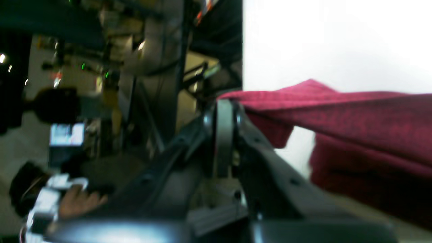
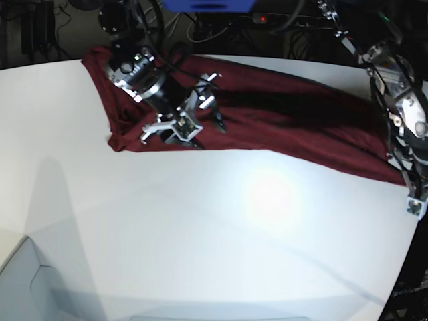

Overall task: Layout the t-shirt on the table in an organized manner, then fold the t-shirt properly
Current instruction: 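Stretch the shirt lengthwise between both grippers into a long strip, then hold both strip ends and straighten the shirt strip flat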

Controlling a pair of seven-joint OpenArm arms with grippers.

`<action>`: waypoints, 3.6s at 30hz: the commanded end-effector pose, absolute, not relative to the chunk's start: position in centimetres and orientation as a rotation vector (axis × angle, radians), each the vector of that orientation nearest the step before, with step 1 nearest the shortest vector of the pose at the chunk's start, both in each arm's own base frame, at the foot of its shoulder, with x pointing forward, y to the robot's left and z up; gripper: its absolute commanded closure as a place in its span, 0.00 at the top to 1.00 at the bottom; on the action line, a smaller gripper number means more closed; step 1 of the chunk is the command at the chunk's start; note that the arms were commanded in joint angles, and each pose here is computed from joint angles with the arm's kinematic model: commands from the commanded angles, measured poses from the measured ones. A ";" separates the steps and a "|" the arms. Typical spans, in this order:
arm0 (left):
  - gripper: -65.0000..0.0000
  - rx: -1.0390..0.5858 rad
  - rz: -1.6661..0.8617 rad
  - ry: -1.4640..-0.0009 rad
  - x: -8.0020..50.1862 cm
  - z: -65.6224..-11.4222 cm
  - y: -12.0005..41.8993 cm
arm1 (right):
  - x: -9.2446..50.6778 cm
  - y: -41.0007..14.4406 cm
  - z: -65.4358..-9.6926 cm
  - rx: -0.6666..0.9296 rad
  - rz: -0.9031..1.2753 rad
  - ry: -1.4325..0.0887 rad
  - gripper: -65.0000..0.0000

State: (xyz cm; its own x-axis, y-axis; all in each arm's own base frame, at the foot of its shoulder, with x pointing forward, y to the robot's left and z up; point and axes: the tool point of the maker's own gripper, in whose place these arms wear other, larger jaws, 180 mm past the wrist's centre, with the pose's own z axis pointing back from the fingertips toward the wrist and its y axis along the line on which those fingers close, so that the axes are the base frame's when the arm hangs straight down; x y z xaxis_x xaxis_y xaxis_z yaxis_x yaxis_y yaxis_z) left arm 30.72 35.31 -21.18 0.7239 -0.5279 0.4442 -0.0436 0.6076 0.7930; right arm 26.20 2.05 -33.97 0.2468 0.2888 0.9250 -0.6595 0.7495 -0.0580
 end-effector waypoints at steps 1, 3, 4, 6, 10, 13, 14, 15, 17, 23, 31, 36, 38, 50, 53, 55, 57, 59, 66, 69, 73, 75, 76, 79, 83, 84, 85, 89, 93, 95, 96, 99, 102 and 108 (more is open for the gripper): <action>0.01 0.912 -0.309 -0.728 30.3 -20.7 35.8 | 26.7 2.4 -32.4 0.400 0.654 -1.211 0.52; 0.01 0.908 -0.342 -0.679 29.3 -22.1 35.9 | 26.7 2.4 -32.4 0.402 0.652 -1.210 0.52; 0.01 0.897 -0.356 -0.661 29.0 -22.9 35.7 | 26.7 2.4 -32.3 0.409 0.647 -1.212 0.52; 0.01 0.867 -0.396 -0.618 28.4 -24.8 35.1 | 26.6 2.7 -32.0 0.447 0.619 -1.217 0.52; 0.01 0.818 -0.459 -0.564 27.8 -27.4 33.9 | 26.6 2.6 -31.8 0.482 0.585 -1.222 0.52; 0.01 0.805 -0.452 -0.567 27.7 -27.8 33.6 | 26.2 2.5 -32.2 0.481 0.586 -1.207 0.52; 0.01 0.806 -0.450 -0.568 27.7 -27.7 33.7 | 26.0 2.3 -32.4 0.477 0.591 -1.201 0.52; 0.01 0.809 -0.450 -0.569 27.8 -27.6 33.8 | 25.9 2.1 -32.6 0.472 0.597 -1.195 0.52; 0.01 0.811 -0.451 -0.571 27.8 -27.5 33.8 | 25.8 1.9 -33.2 0.465 0.597 -1.177 0.52; 0.01 0.811 -0.451 -0.584 28.3 -27.3 33.6 | 26.3 -1.1 -36.5 0.408 0.505 -1.105 0.54; 0.01 0.729 -0.447 -0.506 28.2 -31.1 33.8 | 27.0 -6.8 -39.3 0.302 0.379 -1.047 0.58; 0.01 0.666 -0.463 -0.501 28.6 -33.6 33.6 | 27.0 -8.5 -39.6 0.269 0.349 -1.043 0.58; 0.00 0.642 -0.467 -0.487 28.5 -34.6 33.5 | 26.9 -8.7 -39.6 0.265 0.346 -1.042 0.58; 0.01 0.628 -0.484 -0.472 28.6 -35.7 34.4 | 26.8 -9.7 -39.8 0.240 0.373 -1.031 0.58; 0.01 0.635 -0.478 -0.491 29.4 -35.0 34.5 | 26.7 -9.9 -40.5 0.242 0.367 -1.012 0.58; 0.01 0.650 -0.480 -0.487 29.4 -34.7 35.1 | 26.5 -10.7 -41.0 0.228 0.360 -0.997 0.58; 0.01 0.642 -0.476 -0.479 29.4 -35.0 35.1 | 26.5 -11.4 -41.2 0.217 0.345 -0.993 0.58; 0.01 0.628 -0.473 -0.463 29.4 -35.7 35.3 | 26.5 -12.1 -41.5 0.205 0.329 -0.986 0.58; 0.01 0.572 -0.468 -0.391 28.5 -38.6 35.4 | 26.7 -13.8 -41.3 0.173 0.298 -0.996 0.58; 0.04 0.574 -0.466 -0.397 28.8 -38.5 35.4 | 26.7 -13.9 -41.2 0.171 0.301 -0.995 0.58; 0.19 0.596 -0.464 -0.417 29.5 -37.4 36.0 | 26.7 -13.8 -41.2 0.172 0.300 -0.995 0.58; 0.29 0.605 -0.465 -0.419 29.7 -37.1 36.3 | 26.7 -13.7 -41.3 0.173 0.301 -0.995 0.58; 0.35 0.607 -0.464 -0.419 29.7 -37.0 36.3 | 26.7 -13.7 -41.3 0.173 0.301 -0.995 0.58; 0.49 0.614 -0.463 -0.430 29.8 -36.6 36.4 | 26.6 -13.6 -41.4 0.176 0.302 -0.992 0.58; 0.58 0.650 -0.401 -0.475 29.7 -34.5 37.6 | 26.6 -13.5 -41.3 0.178 0.303 -0.994 0.57; 0.59 0.648 -0.383 -0.499 30.0 -34.0 37.7 | 26.6 -13.5 -41.3 0.178 0.303 -0.994 0.57; 0.59 0.634 -0.362 -0.517 30.2 -33.8 37.7 | 26.6 -13.5 -41.3 0.178 0.303 -0.994 0.57; 0.59 0.561 -0.227 -0.602 29.6 -33.1 38.9 | 26.7 -13.0 -41.2 0.189 0.294 -1.001 0.57; 0.59 0.466 -0.087 -0.693 28.7 -33.0 39.9 | 26.6 -12.9 -41.3 0.191 0.292 -0.998 0.57; 0.59 0.411 -0.021 -0.697 27.8 -33.4 40.1 | 26.6 -12.8 -41.3 0.194 0.288 -0.999 0.57; 0.59 0.390 0.003 -0.692 27.3 -33.6 40.3 | 26.7 -12.8 -41.3 0.194 0.288 -0.999 0.57; 0.59 0.303 0.056 -0.733 26.9 -33.7 39.7 | 26.7 -12.7 -41.3 0.195 0.289 -0.999 0.57; 0.59 0.253 0.063 -0.758 26.9 -34.0 38.9 | 26.7 -12.7 -41.3 0.195 0.289 -0.999 0.57; 0.62 0.182 0.105 -0.719 26.5 -36.5 38.6 | 26.6 -11.6 -41.3 0.217 0.310 -0.998 0.57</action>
State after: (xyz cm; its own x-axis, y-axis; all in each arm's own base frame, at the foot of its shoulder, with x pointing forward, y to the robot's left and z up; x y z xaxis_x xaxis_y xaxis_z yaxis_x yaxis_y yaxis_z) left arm 25.76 37.58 -38.18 0.7765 0.0512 0.6280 -0.1492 0.9833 0.1044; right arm 25.96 -11.57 -42.36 0.5388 0.1650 0.8261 -0.3535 0.9344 0.0440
